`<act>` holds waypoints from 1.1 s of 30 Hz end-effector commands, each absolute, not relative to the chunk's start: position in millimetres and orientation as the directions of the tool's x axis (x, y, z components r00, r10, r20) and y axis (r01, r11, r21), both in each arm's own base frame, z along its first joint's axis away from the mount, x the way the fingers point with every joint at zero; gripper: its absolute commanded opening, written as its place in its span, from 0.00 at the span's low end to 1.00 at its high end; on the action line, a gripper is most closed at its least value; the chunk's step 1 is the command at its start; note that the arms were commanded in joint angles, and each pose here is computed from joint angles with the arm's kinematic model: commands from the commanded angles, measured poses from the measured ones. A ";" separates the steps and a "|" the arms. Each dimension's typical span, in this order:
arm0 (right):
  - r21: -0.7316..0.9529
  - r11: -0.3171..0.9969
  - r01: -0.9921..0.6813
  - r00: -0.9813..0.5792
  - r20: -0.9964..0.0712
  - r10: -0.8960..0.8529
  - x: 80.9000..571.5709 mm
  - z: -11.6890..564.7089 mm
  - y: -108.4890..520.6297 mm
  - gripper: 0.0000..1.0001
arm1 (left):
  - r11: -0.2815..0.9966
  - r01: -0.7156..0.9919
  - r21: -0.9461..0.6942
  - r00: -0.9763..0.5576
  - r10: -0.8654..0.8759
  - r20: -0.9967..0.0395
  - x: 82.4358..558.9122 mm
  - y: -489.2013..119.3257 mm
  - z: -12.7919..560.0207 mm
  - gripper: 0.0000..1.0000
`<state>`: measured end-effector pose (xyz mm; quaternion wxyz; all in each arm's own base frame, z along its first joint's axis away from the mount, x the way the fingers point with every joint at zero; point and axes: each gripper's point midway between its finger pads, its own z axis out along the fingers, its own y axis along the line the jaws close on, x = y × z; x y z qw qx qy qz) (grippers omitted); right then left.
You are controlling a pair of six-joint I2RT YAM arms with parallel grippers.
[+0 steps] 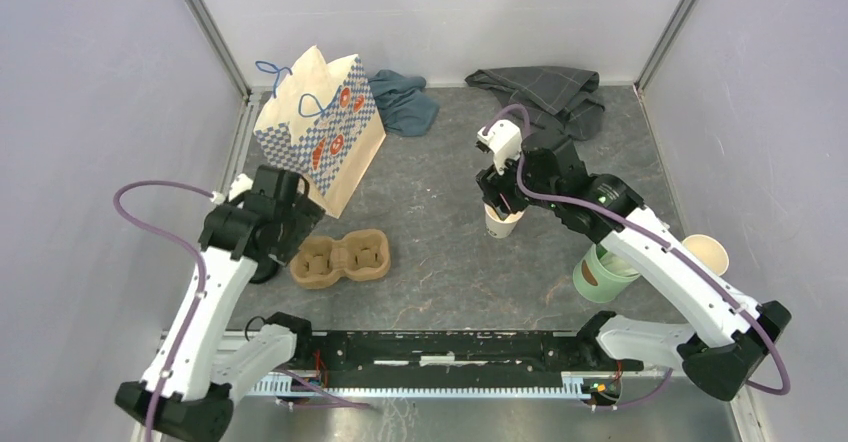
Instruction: Pack the takeout coffee
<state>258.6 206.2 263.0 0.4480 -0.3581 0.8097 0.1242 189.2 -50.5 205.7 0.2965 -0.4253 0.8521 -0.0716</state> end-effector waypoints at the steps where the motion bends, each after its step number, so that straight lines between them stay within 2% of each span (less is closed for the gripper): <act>1: -0.085 0.681 -0.727 -0.352 -0.806 -0.476 249.0 255.6 219.8 0.64 | 0.586 -0.763 -0.272 -0.455 -0.787 -0.417 212.0 -20.1 184.1 0.85; 4: -0.144 0.668 -0.730 -0.326 -0.786 -0.526 244.9 243.0 221.1 0.66 | 0.522 -0.838 -0.160 -0.434 -0.814 -0.386 225.4 31.6 161.1 0.81; 6: -0.194 0.665 -0.721 -0.312 -0.766 -0.562 241.6 232.5 217.3 0.68 | 0.478 -0.868 -0.133 -0.393 -0.826 -0.403 235.4 58.9 155.5 0.80; 11: -0.226 0.678 -0.699 -0.323 -0.746 -0.582 241.0 215.0 206.1 0.72 | 0.444 -0.894 -0.060 -0.392 -0.840 -0.374 244.8 99.2 126.0 0.77; 13: -0.232 0.684 -0.692 -0.337 -0.734 -0.590 241.8 205.7 201.1 0.73 | 0.436 -0.898 -0.056 -0.389 -0.848 -0.359 248.7 107.7 113.5 0.76; 17: -0.227 0.695 -0.683 -0.361 -0.722 -0.590 245.3 197.0 196.6 0.74 | 0.446 -0.895 0.024 -0.427 -0.839 -0.337 242.8 118.8 96.4 0.67; 21: -0.227 0.696 -0.681 -0.366 -0.718 -0.592 247.7 195.0 197.5 0.74 | 0.449 -0.894 0.009 -0.429 -0.848 -0.312 242.5 117.8 83.1 0.55; 24: -0.227 0.696 -0.681 -0.366 -0.718 -0.593 249.4 195.8 198.9 0.75 | 0.460 -0.888 -0.002 -0.440 -0.850 -0.291 244.7 114.9 74.3 0.54; 33: -0.228 0.693 -0.683 -0.367 -0.713 -0.597 249.7 194.4 199.1 0.75 | 0.447 -0.894 -0.004 -0.430 -0.863 -0.266 239.9 117.6 55.7 0.40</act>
